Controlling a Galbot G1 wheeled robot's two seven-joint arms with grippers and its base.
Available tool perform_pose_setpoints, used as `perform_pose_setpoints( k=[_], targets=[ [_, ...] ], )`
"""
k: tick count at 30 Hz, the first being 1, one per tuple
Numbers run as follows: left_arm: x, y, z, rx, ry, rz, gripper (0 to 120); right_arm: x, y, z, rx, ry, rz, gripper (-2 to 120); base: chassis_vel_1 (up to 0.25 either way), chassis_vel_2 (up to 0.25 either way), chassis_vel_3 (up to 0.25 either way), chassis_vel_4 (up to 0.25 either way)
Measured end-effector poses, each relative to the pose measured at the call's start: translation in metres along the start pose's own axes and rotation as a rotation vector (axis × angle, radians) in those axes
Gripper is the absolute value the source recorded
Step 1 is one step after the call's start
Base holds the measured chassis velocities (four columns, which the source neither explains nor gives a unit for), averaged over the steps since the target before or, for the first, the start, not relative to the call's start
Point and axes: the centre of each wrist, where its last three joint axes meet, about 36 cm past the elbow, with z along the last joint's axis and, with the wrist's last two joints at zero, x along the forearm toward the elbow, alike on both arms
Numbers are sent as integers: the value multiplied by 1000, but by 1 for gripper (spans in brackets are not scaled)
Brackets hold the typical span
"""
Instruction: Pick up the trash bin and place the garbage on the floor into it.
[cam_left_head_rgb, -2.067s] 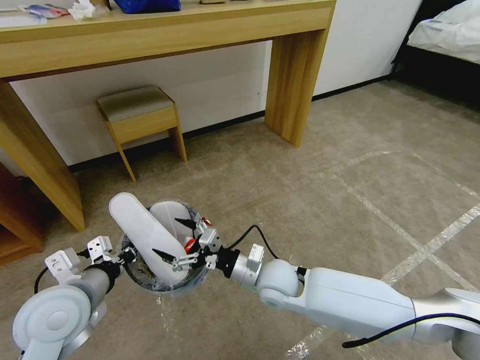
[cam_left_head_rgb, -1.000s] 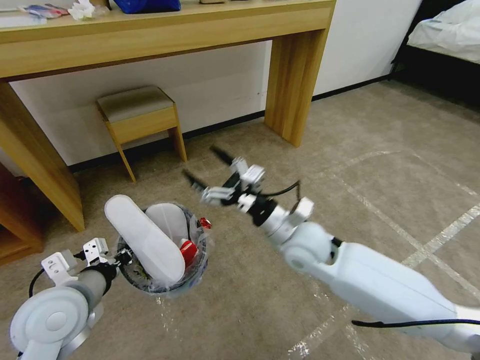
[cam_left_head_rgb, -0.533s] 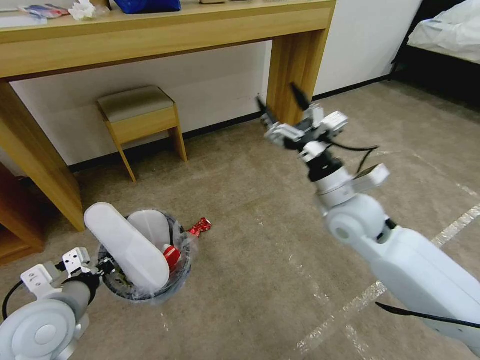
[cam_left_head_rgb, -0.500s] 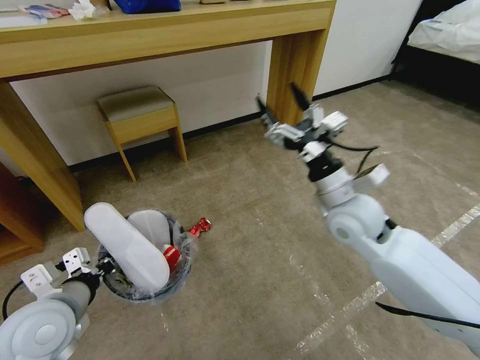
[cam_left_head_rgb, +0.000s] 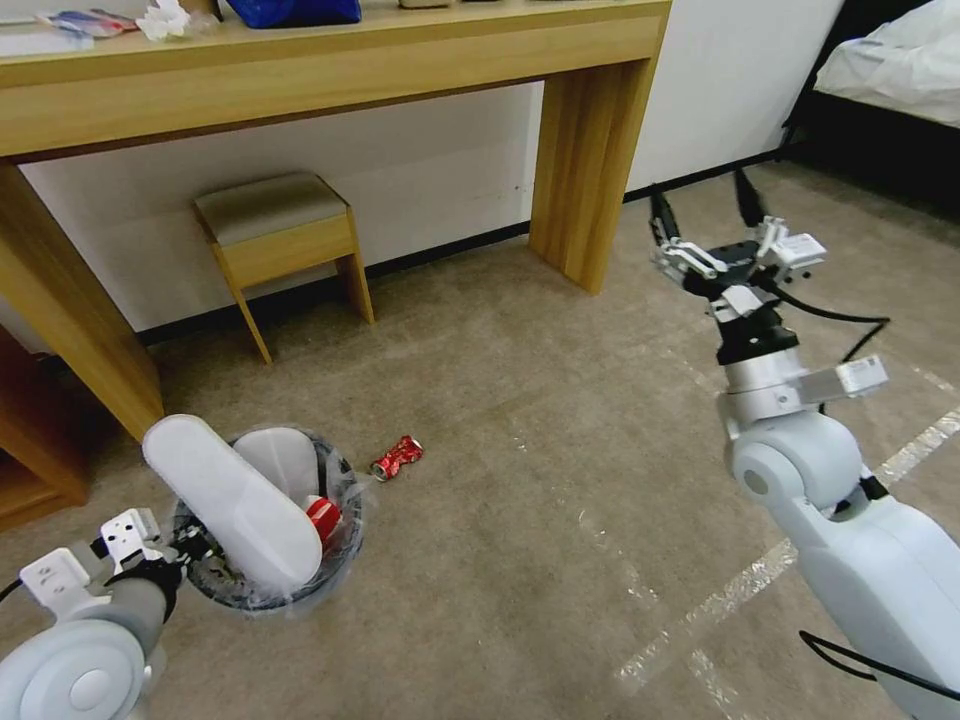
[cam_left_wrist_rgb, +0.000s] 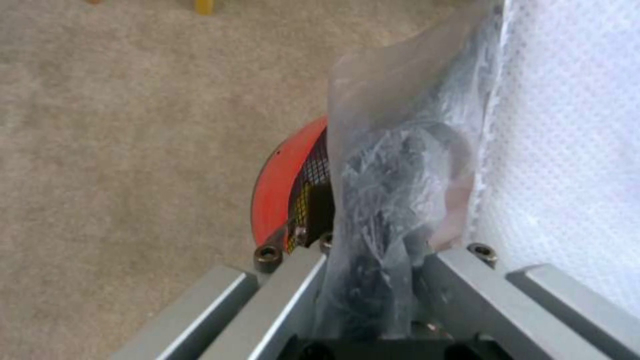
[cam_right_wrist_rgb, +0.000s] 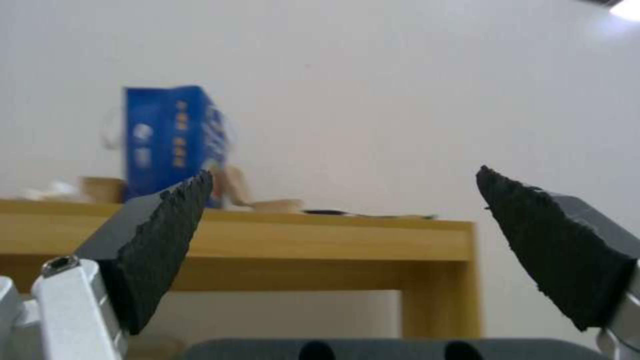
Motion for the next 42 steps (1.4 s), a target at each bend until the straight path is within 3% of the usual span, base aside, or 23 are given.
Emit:
perform_pose_setpoints(
  k=[12,42],
  targets=[
    [8,7,2,5,-42,-34,0,32,-14,9,65,29,70,99,0,0,0,0],
    [23,-1,4,30,-51,10,0,62,-15,19,78,85,87,99,11,12,9,9]
  ],
)
